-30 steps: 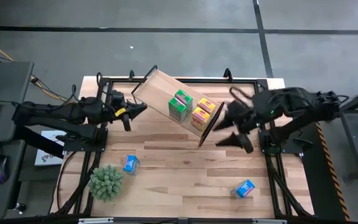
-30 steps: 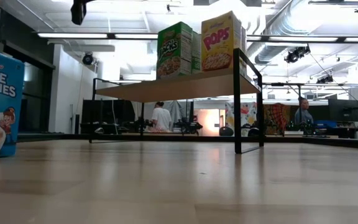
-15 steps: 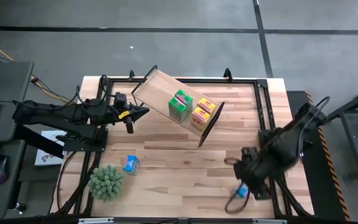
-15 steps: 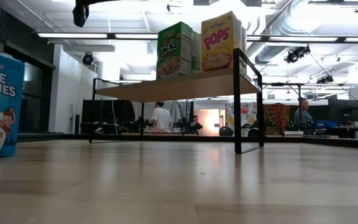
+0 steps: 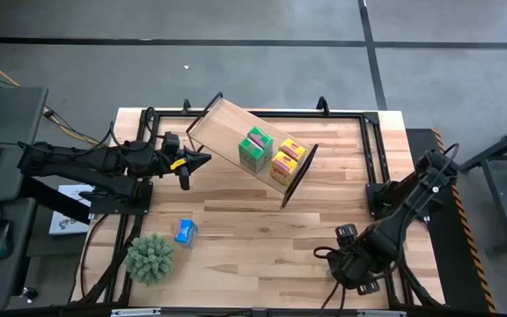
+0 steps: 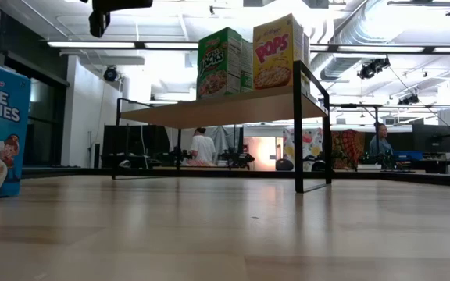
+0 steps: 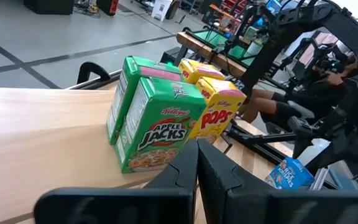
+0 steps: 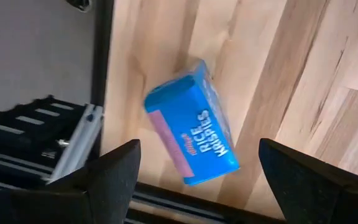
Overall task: Stack cereal on shelf
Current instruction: Put the right blue cereal box on the shelf
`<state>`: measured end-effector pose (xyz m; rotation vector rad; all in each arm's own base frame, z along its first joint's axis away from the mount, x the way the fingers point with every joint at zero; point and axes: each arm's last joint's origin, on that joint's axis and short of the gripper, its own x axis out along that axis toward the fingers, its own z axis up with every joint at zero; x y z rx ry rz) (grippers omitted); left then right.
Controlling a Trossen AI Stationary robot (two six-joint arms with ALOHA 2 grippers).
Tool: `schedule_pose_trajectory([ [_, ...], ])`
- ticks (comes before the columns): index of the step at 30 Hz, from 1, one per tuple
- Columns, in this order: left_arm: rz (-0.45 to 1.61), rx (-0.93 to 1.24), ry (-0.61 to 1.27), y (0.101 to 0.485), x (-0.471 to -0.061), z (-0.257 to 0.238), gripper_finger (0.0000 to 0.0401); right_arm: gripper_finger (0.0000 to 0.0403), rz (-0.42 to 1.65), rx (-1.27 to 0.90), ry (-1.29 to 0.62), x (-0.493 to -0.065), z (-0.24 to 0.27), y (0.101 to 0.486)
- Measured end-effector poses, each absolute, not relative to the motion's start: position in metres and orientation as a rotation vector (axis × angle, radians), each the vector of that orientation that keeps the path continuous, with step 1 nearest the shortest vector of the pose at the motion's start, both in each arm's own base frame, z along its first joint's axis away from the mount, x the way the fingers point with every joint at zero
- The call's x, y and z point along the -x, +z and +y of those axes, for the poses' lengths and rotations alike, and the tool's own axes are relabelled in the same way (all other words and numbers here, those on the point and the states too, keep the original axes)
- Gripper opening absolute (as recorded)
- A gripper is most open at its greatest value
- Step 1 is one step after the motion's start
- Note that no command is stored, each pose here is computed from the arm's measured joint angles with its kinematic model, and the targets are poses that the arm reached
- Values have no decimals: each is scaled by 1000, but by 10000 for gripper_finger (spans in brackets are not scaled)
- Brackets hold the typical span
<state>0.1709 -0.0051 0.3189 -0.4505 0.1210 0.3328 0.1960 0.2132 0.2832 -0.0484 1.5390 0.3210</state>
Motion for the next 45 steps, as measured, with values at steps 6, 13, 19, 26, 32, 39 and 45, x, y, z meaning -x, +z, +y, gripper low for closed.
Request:
schedule_pose_trajectory([
  [6,122,451,333,319,-171,-5,0,319,1559,110,370,-192,214,264],
  [13,122,451,333,319,-171,-5,0,319,1554,138,399,-185,218,246],
  [19,122,450,335,319,-171,-5,0,319,1547,135,361,-183,217,235],
  [26,127,445,337,318,-171,-5,0,286,1513,148,347,-185,217,232],
  [32,129,438,336,318,-171,-5,0,206,1495,100,340,-192,215,233],
  [39,38,507,244,328,-173,-7,2,135,1506,-95,370,-208,214,253],
  [45,-208,551,-8,357,-172,-12,32,124,1315,-213,424,-234,213,314],
])
